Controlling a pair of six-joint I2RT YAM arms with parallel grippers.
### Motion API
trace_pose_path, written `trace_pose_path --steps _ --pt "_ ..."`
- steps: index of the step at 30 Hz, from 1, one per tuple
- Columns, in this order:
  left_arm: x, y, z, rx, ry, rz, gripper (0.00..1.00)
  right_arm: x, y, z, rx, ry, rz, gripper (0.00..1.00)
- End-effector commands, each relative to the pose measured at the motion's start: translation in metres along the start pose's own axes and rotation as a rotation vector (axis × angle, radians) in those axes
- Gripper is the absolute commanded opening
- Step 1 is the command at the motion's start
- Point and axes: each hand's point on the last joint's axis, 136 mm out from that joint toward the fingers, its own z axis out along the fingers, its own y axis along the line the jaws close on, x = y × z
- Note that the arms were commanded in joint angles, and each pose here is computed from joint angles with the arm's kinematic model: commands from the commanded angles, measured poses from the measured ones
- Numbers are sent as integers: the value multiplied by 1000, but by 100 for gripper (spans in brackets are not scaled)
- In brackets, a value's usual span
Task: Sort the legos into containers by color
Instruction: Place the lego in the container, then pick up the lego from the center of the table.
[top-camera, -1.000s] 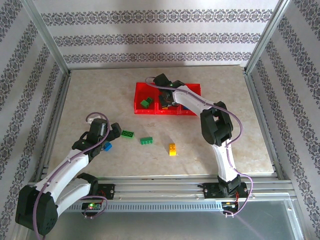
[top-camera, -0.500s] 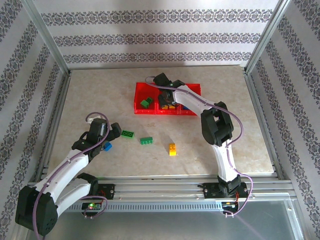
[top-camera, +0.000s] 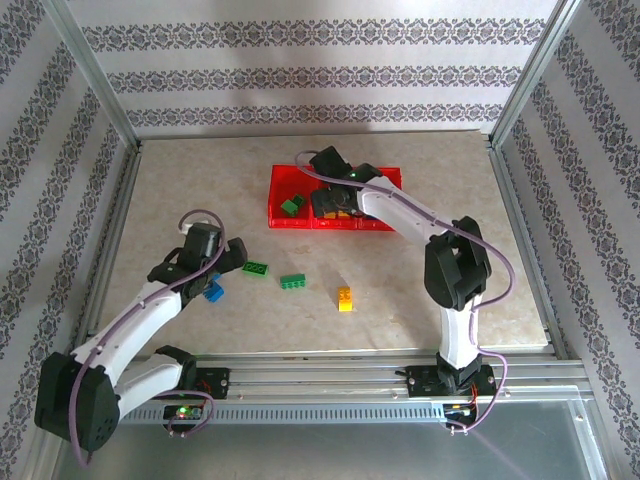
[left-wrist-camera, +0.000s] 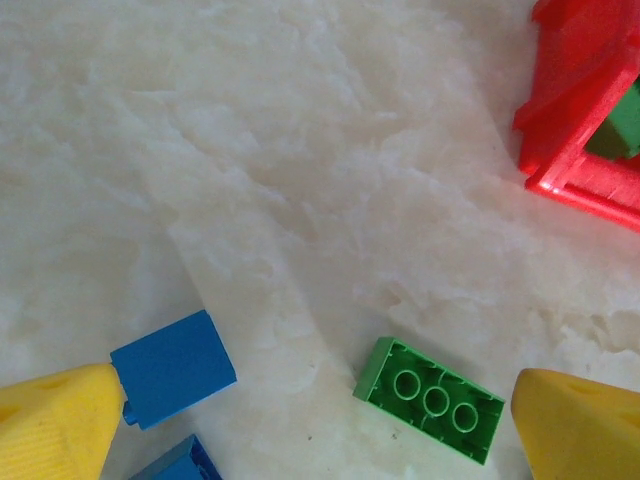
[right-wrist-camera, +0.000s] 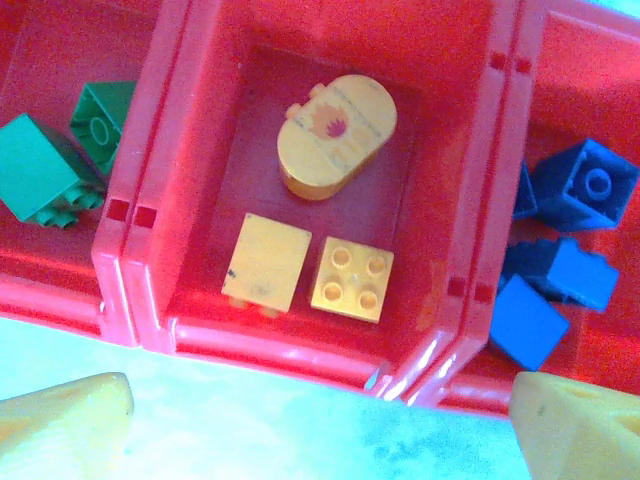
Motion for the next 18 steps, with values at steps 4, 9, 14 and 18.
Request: trace_pose_path --steps 4,9,14,18 --pt "16 -3 7 -95 78 64 100 8 -10 -31 -17 -43 93 98" --pt "20 -12 19 -150 101 89 100 19 -20 -45 -19 -58 150 98" --pt "22 -22 34 -197 133 148 100 27 -29 -58 -22 -80 192 98" --pt "24 -32 45 -190 151 157 100 32 -36 -66 -18 -97 213 98"
